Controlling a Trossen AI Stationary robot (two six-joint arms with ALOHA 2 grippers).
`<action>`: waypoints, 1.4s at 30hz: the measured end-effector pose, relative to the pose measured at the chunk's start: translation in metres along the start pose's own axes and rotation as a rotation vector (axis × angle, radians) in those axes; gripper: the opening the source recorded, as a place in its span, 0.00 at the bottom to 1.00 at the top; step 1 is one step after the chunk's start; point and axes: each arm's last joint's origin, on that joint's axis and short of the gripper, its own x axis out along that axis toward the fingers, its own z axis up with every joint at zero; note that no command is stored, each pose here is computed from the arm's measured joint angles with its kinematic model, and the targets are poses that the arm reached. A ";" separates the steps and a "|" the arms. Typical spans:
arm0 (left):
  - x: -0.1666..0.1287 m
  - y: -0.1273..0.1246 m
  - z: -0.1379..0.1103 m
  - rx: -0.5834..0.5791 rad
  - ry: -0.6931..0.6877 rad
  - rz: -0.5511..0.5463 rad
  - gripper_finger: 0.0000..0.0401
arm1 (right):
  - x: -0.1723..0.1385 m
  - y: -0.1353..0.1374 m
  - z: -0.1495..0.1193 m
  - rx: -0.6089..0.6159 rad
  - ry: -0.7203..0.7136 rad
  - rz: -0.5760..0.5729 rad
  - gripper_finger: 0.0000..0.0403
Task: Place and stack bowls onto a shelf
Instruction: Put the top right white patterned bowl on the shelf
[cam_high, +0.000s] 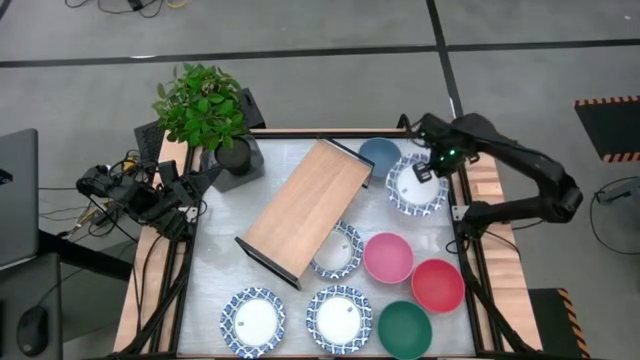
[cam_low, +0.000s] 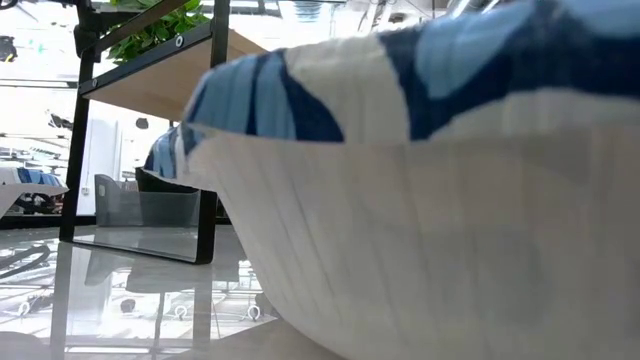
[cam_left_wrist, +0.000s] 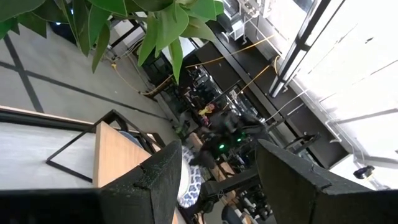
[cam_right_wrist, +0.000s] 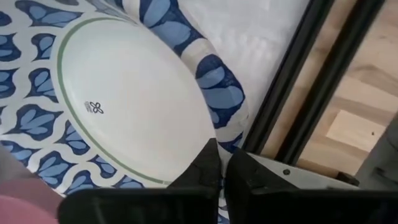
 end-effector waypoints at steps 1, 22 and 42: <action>0.000 0.000 0.000 -0.001 0.000 0.000 0.47 | -0.008 -0.001 -0.001 0.015 -0.024 0.013 0.07; 0.000 0.001 -0.001 -0.030 0.008 0.008 0.47 | -0.139 0.106 -0.002 -0.211 -0.503 0.681 0.07; 0.000 0.001 -0.002 -0.041 0.010 0.009 0.47 | -0.097 0.269 0.012 -0.626 -0.279 0.761 0.07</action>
